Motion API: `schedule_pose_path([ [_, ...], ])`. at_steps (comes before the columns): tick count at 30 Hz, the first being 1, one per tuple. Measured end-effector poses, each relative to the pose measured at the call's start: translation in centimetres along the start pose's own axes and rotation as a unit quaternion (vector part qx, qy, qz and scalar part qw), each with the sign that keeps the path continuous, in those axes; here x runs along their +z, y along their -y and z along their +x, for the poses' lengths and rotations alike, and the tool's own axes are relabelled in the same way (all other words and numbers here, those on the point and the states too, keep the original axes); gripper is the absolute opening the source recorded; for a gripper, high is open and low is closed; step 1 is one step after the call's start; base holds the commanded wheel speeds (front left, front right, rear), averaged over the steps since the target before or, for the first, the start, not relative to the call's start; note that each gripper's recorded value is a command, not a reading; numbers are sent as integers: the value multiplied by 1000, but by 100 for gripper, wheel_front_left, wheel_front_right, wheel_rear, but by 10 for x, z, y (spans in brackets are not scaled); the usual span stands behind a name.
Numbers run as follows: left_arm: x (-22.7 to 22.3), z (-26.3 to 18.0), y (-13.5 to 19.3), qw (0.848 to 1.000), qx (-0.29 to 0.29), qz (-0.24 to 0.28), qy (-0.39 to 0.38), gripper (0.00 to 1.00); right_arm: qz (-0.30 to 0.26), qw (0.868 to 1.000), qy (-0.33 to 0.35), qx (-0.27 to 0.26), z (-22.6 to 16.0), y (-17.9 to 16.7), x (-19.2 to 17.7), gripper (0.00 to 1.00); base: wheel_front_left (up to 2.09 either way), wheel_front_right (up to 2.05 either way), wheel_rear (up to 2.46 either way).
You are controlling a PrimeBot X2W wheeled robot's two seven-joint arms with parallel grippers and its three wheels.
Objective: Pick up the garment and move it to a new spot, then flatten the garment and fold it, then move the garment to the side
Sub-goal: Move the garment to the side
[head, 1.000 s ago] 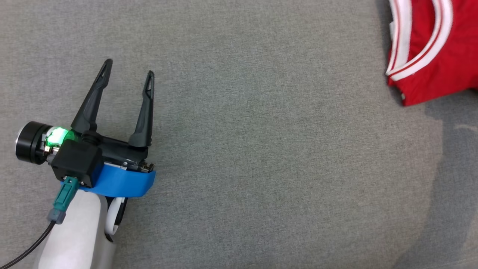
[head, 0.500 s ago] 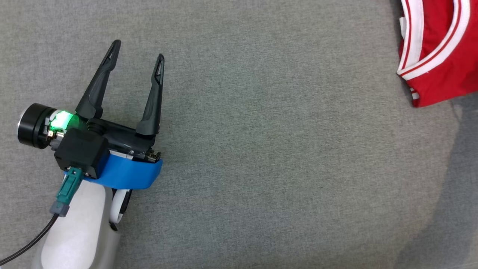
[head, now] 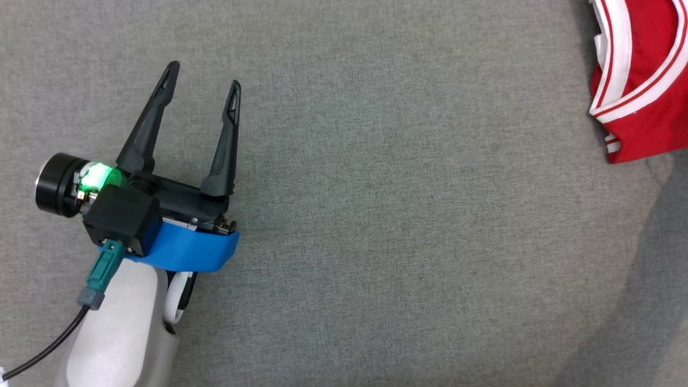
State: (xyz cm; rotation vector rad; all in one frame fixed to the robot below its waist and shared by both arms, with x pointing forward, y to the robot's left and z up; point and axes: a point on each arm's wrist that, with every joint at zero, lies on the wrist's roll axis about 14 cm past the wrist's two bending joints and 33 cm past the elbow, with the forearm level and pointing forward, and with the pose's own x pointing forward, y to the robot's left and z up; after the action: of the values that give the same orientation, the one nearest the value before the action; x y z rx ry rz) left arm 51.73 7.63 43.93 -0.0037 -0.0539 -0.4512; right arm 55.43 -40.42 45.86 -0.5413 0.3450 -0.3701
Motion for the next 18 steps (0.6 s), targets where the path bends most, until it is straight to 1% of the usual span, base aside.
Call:
schedule_pose_path([
  [2, 5, -3, 0, 1000, 3, 1, 2, 100, 18, 1000, 20, -6, -9, 2, 5, 100, 0, 0, 0],
  [3, 12, -8, -2, 1000, 9, 5, 4, 100, 46, 998, 37, -8, -22, 1, 6, 100, 0, 0, 0],
  [6, 22, -19, -4, 1000, 22, 9, 5, 100, 95, 993, 72, -9, -46, -2, 11, 100, 0, 0, 0],
  [9, 31, -33, -6, 999, 36, 11, 4, 100, 149, 983, 105, -3, -74, -11, 18, 100, 0, 0, 0],
  [13, 41, -53, -9, 998, 58, 12, 2, 100, 211, 969, 128, 14, -115, -23, 21, 100, 0, 0, 0],
  [18, 49, -75, -10, 997, 77, 12, -1, 100, 257, 953, 154, 52, -156, -39, 32, 100, 0, 0, 0],
])
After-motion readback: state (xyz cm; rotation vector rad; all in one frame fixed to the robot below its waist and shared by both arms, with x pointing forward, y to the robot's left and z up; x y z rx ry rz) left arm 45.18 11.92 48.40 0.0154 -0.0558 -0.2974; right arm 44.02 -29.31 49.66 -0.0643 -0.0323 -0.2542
